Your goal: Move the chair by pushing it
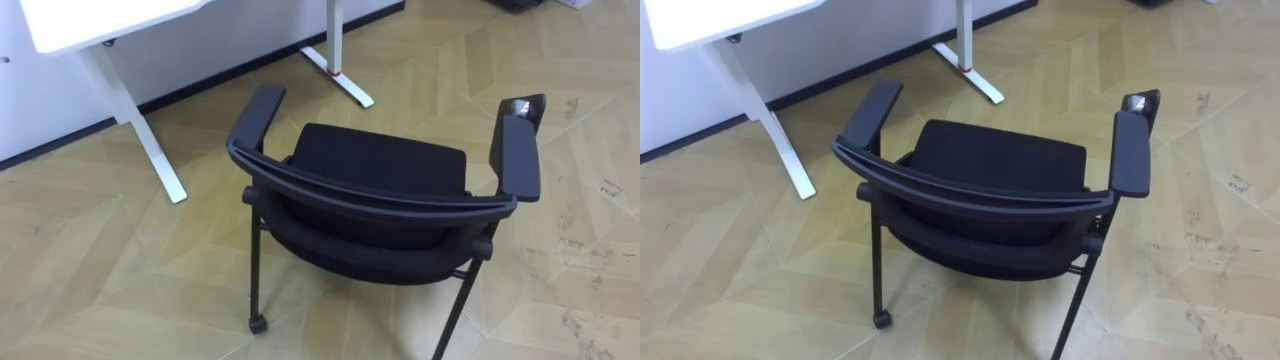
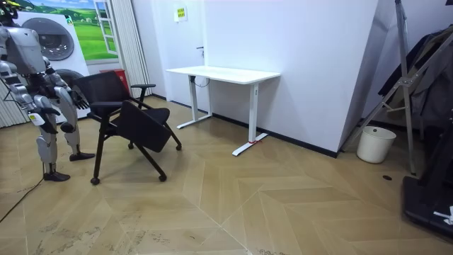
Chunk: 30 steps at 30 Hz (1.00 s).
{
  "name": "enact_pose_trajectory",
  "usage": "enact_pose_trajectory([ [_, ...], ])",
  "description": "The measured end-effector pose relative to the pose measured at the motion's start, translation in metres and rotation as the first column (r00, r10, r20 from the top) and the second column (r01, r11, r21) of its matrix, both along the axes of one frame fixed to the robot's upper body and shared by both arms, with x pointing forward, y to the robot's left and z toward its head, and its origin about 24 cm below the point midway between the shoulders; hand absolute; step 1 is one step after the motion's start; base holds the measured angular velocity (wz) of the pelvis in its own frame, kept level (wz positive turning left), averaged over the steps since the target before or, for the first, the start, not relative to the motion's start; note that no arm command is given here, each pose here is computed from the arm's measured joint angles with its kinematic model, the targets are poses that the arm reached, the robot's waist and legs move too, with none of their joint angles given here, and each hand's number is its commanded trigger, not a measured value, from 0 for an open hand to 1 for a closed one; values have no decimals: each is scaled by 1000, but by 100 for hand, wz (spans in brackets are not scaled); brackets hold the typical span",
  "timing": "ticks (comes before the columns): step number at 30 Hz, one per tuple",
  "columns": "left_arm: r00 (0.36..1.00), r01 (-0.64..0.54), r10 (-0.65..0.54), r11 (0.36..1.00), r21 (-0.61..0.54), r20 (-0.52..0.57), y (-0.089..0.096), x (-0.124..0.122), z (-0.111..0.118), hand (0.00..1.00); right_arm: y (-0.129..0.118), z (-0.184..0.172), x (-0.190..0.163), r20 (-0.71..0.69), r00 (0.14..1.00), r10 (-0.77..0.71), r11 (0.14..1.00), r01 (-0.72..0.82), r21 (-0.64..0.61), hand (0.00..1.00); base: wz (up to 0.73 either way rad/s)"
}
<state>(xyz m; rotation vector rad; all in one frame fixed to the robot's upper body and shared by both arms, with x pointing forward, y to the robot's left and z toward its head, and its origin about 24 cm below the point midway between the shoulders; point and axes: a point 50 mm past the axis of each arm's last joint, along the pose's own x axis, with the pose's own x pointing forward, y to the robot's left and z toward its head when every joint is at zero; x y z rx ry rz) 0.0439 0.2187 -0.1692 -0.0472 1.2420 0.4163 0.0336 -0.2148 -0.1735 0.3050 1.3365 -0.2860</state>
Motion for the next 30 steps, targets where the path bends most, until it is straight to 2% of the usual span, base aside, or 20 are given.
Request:
enact_pose_trajectory([
  [7,1000,10,-10,999,42,-13,3,-2,1,0,-1,0,4,3,999,33,999,-33,-9,0,0],
  [22,998,-51,54,996,78,-34,9,-12,1,0,0,0,6,-7,998,64,998,-64,-12,0,1],
  [27,993,-88,95,990,110,-62,14,-24,2,0,0,0,6,-21,998,51,999,-52,-16,0,0],
  [30,993,-64,78,986,153,-88,16,-28,2,0,-1,0,2,-34,998,51,998,-51,-22,0,2],
])
